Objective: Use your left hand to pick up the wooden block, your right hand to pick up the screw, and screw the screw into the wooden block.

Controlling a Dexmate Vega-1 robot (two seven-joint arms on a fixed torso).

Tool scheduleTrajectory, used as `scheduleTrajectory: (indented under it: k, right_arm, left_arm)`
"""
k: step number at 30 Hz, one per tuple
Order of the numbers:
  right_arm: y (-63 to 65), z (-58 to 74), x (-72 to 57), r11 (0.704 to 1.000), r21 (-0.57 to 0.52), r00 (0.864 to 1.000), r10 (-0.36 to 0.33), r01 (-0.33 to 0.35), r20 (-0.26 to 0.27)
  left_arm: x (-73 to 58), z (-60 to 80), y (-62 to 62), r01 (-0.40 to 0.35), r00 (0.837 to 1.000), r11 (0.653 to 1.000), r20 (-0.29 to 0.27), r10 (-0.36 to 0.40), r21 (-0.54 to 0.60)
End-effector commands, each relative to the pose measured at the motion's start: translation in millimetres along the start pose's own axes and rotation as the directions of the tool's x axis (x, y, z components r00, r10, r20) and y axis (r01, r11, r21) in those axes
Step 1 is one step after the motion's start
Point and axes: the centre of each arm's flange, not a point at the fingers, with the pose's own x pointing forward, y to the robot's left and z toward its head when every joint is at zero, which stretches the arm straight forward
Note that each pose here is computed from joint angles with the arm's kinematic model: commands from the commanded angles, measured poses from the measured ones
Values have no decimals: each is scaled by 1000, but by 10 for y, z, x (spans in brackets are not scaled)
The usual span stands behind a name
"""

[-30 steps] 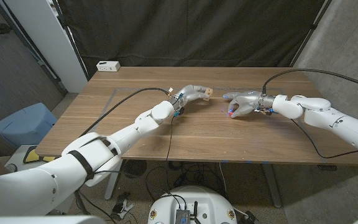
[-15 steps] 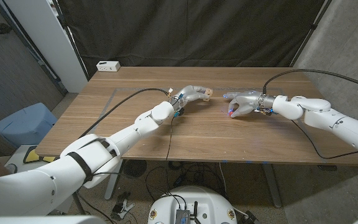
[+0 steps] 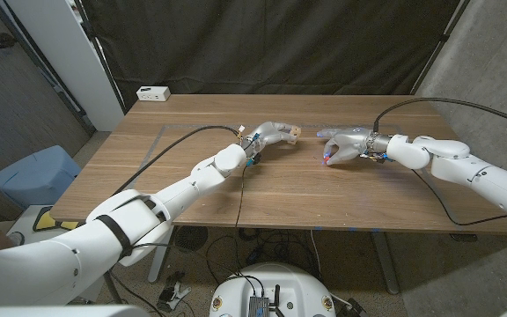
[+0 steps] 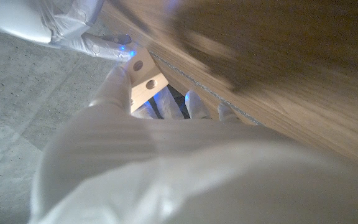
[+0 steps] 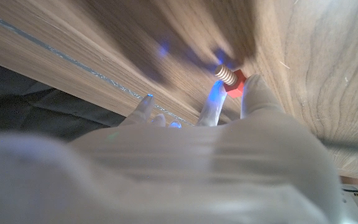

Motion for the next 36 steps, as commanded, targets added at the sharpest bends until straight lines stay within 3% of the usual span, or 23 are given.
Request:
scheduleTrajectory:
  k: [1, 18, 31, 36]
  right_arm:
    - [-33, 4, -27, 996, 80, 999, -49, 50, -8]
    - [-91, -39, -80, 961, 237, 989, -140, 145, -37]
    - [-118, -47, -82, 913, 351, 978, -203, 210, -57]
    - [-136, -64, -89, 877, 414, 970, -233, 243, -76]
  left_arm:
    - [12, 0, -8, 4, 1000, 1000, 3, -4, -3]
    - [42, 1, -15, 11, 1000, 1000, 3, -11, -4]
    - [49, -16, -11, 12, 1000, 1000, 0, -12, -7]
    - [63, -23, -11, 12, 1000, 1000, -1, -12, -9]
